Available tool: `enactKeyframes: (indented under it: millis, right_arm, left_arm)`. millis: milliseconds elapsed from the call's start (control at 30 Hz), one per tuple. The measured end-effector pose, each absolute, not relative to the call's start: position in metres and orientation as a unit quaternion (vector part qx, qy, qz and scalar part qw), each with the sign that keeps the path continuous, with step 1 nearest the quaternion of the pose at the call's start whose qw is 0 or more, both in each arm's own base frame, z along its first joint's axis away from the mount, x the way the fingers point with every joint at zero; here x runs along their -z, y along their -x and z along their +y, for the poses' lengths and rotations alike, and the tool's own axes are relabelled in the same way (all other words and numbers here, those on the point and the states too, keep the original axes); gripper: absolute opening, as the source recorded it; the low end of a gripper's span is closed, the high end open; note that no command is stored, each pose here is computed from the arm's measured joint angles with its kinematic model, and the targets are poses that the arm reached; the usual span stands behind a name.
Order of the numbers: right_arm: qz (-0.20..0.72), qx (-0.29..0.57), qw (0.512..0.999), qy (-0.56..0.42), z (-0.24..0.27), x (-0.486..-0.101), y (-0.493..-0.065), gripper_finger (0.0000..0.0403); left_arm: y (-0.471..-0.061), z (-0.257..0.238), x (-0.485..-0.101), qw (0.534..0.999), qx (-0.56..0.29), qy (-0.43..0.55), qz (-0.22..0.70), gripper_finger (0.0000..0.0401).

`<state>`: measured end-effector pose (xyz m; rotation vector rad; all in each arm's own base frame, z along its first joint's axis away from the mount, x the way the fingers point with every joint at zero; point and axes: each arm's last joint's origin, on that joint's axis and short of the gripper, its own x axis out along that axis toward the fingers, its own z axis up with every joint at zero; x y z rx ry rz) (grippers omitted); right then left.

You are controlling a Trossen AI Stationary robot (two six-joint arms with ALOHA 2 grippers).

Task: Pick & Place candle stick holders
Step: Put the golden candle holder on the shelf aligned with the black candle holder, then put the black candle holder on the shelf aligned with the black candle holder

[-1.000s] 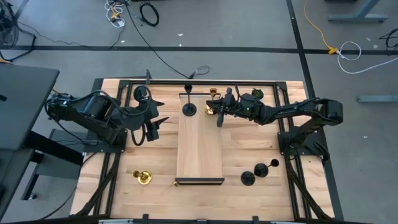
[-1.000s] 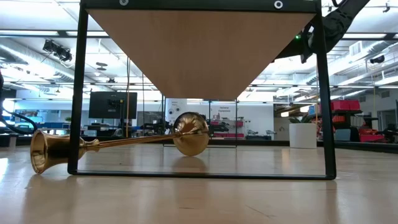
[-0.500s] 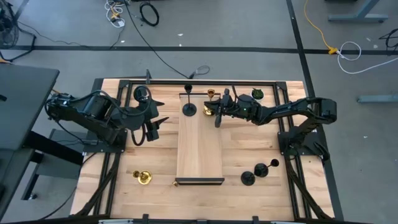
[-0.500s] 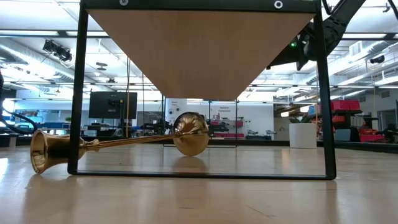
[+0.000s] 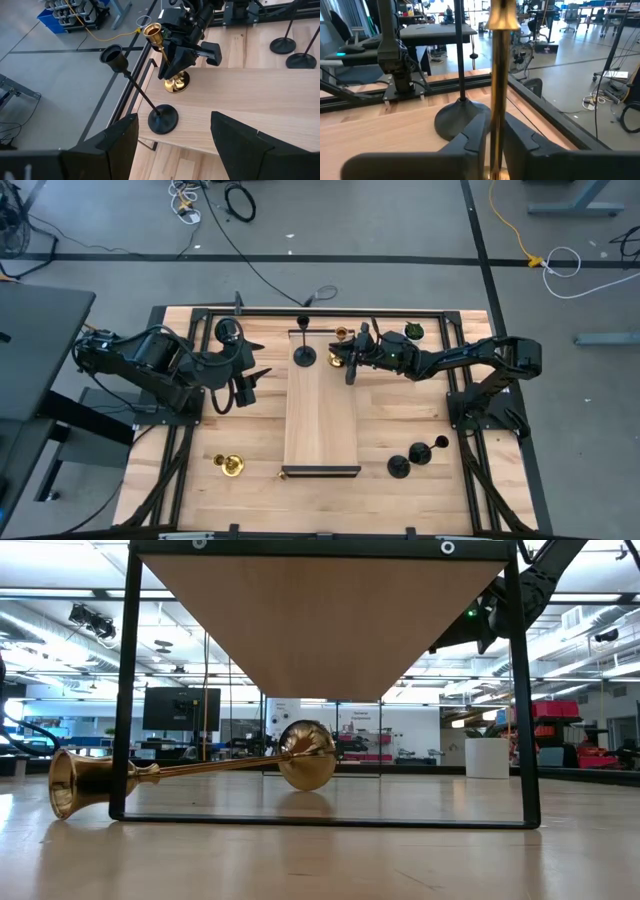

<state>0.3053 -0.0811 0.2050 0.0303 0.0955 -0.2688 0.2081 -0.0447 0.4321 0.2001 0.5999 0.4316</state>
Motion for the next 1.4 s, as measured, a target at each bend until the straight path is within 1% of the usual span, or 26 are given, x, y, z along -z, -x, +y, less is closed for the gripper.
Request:
enactKeyframes:
  millis: [133,367,467,600,733,900,1033,1200,1400]
  right_arm:
    - [0.047,0.134,0.990,-0.015,-0.081,-0.205,-0.305,0.0070]
    - [0.040,0.134,0.990,-0.016,-0.081,-0.206,-0.305,0.0073]
    - [0.032,0.134,0.990,-0.013,-0.081,-0.208,-0.305,0.0086]
    - [0.030,0.133,0.991,-0.013,-0.081,-0.212,-0.304,0.0127]
    - [0.029,0.129,0.991,-0.010,-0.079,-0.216,-0.301,0.0189]
    - [0.031,0.092,0.995,-0.006,-0.076,-0.223,-0.298,0.0269]
    - [0.047,0.084,0.995,-0.008,-0.074,-0.228,-0.292,0.0314]
    - [0.068,0.086,0.994,-0.007,-0.070,-0.243,-0.277,0.0339]
    - [0.099,0.095,0.990,0.000,-0.058,-0.265,-0.248,0.0336]
  left_arm:
    - [-0.208,-0.045,-0.432,0.928,-0.210,-0.098,0.293,0.0248]
    - [-0.208,-0.045,-0.432,0.928,-0.211,-0.097,0.293,0.0248]
    - [-0.208,-0.045,-0.432,0.928,-0.211,-0.097,0.293,0.0248]
    - [-0.208,-0.045,-0.432,0.928,-0.211,-0.097,0.293,0.0248]
    - [-0.208,-0.045,-0.432,0.928,-0.213,-0.091,0.291,0.0248]
    - [-0.208,-0.045,-0.432,0.928,-0.212,-0.091,0.292,0.0248]
    - [-0.208,-0.045,-0.432,0.928,-0.212,-0.091,0.292,0.0248]
    - [-0.208,-0.045,-0.432,0.930,-0.201,-0.086,0.295,0.0248]
    - [-0.208,-0.046,-0.431,0.931,-0.196,-0.084,0.297,0.0248]
